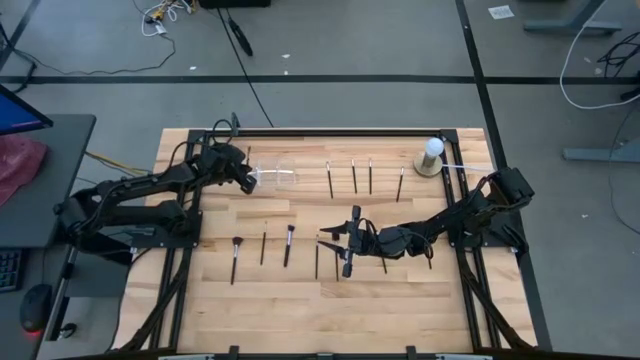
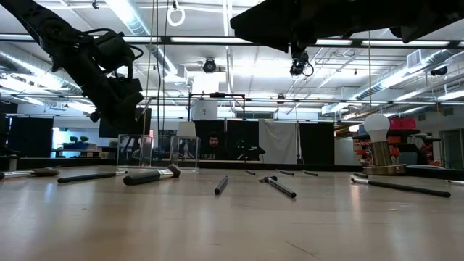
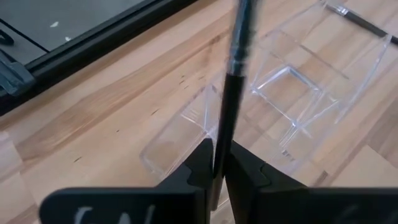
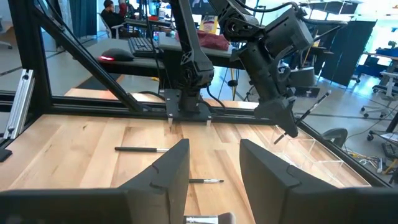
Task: Put items in baskets/containers
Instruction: Put the eyeshadow brush into the transparent organizer
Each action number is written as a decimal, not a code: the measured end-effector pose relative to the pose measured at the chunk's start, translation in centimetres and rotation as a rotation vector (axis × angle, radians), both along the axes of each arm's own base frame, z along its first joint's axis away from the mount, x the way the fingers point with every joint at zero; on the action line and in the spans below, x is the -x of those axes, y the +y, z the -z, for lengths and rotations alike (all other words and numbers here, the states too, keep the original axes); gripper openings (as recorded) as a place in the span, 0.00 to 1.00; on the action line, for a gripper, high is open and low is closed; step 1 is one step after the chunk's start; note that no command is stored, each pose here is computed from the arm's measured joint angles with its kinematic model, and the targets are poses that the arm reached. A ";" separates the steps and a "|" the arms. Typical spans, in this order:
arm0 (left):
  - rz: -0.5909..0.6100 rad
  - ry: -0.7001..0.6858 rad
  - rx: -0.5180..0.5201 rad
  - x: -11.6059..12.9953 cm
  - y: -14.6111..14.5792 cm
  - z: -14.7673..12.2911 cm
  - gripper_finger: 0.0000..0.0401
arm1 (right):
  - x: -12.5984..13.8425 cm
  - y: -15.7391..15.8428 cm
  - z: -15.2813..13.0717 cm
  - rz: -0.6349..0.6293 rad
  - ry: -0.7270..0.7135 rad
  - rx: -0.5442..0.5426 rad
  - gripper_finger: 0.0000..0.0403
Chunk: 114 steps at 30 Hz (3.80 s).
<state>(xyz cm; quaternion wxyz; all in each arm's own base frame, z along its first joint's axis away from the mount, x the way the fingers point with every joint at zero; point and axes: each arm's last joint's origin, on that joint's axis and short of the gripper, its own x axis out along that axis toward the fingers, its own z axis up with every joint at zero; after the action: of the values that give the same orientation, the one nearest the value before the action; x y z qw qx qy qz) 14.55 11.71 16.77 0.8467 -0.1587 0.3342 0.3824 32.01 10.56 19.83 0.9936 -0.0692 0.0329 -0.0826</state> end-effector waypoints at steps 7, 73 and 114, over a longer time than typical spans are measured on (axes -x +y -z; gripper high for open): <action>0.000 0.003 0.002 0.0 0.0 0.0 0.14 | 0.0 0.0 0.0 0.000 0.000 0.000 0.35; 0.694 -0.488 -0.179 -3.2 -13.5 -3.1 0.10 | 19.6 -0.3 6.2 1.195 0.761 -0.828 0.35; 0.700 -0.476 -0.173 -3.7 -13.6 -2.7 0.10 | 15.8 1.6 10.0 0.768 0.610 -0.750 0.02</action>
<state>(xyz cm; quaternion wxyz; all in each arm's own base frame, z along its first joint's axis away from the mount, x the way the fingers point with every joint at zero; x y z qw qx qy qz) 18.24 -1.92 19.45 0.9890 -0.0479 0.1300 0.0516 16.26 12.14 9.86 0.7953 0.2811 0.3651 -0.3940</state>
